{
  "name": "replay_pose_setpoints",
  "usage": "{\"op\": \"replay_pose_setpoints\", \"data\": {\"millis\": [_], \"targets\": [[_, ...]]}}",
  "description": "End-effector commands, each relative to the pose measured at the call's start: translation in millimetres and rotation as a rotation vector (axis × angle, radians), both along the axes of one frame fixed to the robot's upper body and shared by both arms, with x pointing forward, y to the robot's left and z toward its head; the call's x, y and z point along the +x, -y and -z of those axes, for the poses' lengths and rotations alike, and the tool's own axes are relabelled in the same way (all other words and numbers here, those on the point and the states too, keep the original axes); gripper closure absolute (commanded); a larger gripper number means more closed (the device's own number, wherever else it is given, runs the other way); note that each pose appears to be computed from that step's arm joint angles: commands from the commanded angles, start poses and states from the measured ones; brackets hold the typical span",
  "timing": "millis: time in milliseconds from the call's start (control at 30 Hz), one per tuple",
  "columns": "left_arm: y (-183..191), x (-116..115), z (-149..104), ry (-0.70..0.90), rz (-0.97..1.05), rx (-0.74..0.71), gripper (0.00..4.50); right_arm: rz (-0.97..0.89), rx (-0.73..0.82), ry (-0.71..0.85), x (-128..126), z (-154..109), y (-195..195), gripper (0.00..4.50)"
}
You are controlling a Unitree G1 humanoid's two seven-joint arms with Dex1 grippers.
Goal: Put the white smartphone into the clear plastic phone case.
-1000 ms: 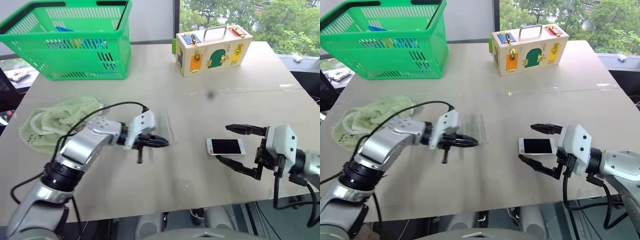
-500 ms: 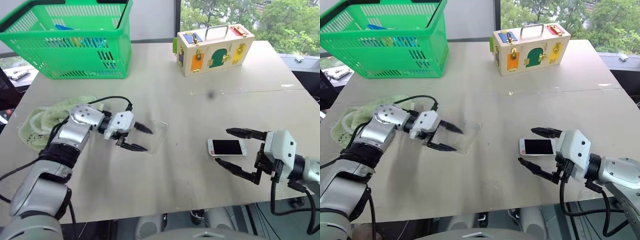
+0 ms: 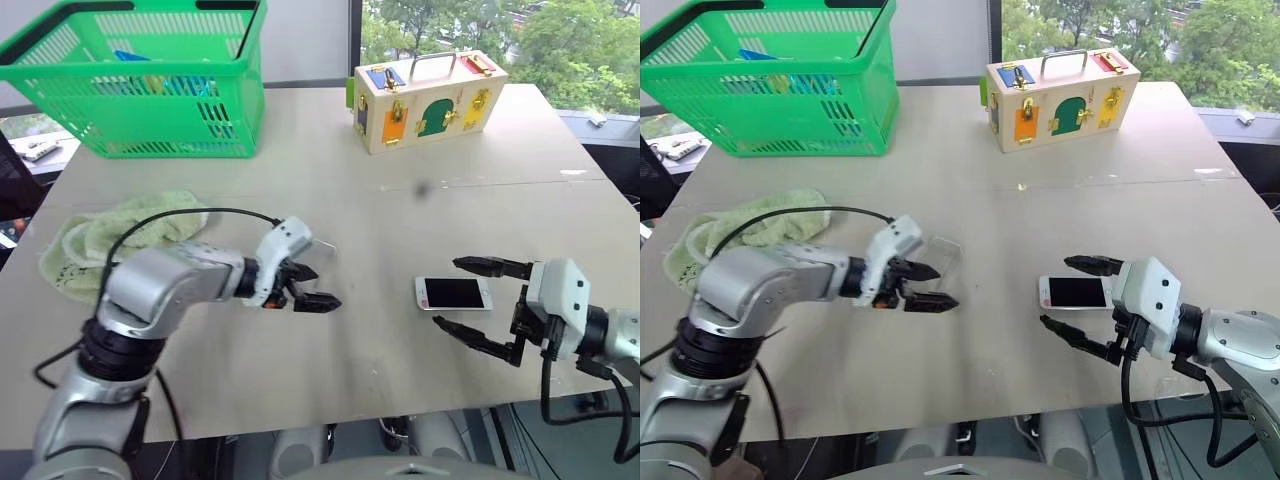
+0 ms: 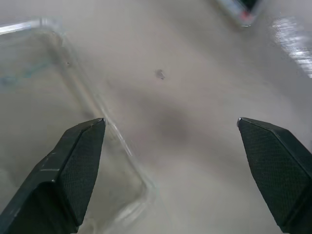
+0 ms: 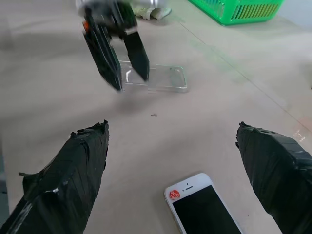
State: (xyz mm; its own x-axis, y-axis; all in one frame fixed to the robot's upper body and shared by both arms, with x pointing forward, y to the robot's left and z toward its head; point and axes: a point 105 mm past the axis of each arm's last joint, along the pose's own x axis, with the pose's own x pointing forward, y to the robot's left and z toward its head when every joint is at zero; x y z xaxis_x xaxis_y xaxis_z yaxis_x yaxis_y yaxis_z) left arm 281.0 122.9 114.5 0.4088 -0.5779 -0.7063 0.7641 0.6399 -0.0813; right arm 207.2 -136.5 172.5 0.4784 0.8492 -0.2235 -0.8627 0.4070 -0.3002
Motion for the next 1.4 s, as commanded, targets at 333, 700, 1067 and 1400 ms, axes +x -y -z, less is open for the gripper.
{"op": "replay_pose_setpoints", "data": {"millis": [333, 700, 1067, 1400], "targets": [[-6, 6, 36, 0.161, 0.058, 0.179, 3.92, 0.018, -0.029, 0.033, -10, -7, 2, 0.00], [-23, 3, -3, 0.371, 0.697, 0.081, 4.46, 0.055, -0.022, 0.027, -10, -1, 1, 0.00], [37, 0, 11, 0.350, 0.779, -0.007, 4.46, 0.016, -0.166, -0.019, 11, 21, 10, 0.00], [50, -6, -6, 0.376, 0.693, -0.086, 1.44, -0.120, -0.220, -0.088, 35, 34, 17, 0.00]]}}
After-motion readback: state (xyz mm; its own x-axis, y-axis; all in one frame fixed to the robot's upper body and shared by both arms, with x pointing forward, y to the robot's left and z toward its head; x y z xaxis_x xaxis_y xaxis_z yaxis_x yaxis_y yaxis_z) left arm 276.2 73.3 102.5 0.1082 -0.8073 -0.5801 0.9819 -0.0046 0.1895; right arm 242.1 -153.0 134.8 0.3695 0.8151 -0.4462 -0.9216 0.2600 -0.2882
